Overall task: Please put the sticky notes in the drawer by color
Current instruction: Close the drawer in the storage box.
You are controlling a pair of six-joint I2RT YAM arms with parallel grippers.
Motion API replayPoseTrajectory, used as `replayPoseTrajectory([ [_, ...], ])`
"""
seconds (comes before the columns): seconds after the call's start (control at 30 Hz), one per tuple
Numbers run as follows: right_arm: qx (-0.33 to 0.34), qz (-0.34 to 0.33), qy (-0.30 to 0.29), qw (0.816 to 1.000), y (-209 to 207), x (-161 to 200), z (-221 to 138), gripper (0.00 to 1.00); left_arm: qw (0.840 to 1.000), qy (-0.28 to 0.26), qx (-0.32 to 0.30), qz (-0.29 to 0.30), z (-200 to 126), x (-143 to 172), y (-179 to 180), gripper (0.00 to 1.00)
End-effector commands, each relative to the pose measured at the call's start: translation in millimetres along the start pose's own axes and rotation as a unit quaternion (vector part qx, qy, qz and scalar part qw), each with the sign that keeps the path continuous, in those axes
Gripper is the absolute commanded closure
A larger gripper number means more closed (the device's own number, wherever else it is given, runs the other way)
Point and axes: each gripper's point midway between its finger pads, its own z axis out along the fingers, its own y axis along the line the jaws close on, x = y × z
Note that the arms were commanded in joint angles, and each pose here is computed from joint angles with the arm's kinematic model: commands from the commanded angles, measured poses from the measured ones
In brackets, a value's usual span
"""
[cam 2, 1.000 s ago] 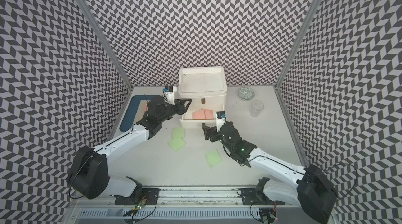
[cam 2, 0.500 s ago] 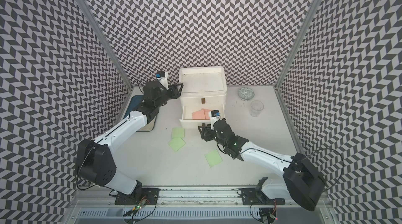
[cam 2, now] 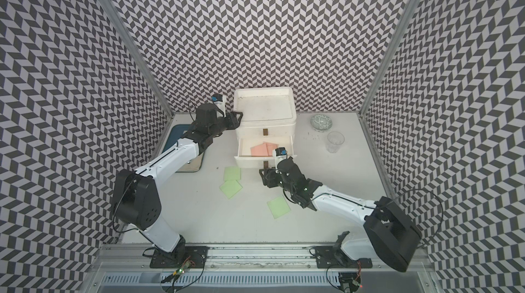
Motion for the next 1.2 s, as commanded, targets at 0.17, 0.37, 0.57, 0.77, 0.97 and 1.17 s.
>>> replayPoseTrajectory([
  [0.17,-0.013,0.017,-0.024,0.999,9.8,-17.9,18.6,0.39,1.0,0.009,0.023,0.003,-7.0,7.7,-11.9,0.49],
  [0.37,-0.004,0.018,-0.063,0.998,10.7,-38.4,17.3,0.55,1.0,0.02,0.024,0.002,-5.6,18.7,-10.2,0.5],
  [0.57,0.008,0.013,-0.093,0.996,7.8,-58.3,17.6,0.55,0.999,0.025,0.027,0.001,-4.0,24.0,-9.7,0.5],
  [0.77,0.018,0.016,-0.106,0.994,2.0,-70.6,21.3,0.55,0.999,0.027,0.034,0.002,-3.6,25.2,-12.1,0.5],
  [0.97,0.019,0.021,-0.113,0.993,-2.0,-80.2,32.9,0.55,0.999,0.027,0.04,0.002,-4.8,26.0,-14.3,0.5],
  [1.17,0.009,0.028,-0.114,0.993,1.3,-84.8,57.1,0.55,0.999,0.026,0.045,0.003,-5.0,26.3,-16.4,0.5],
])
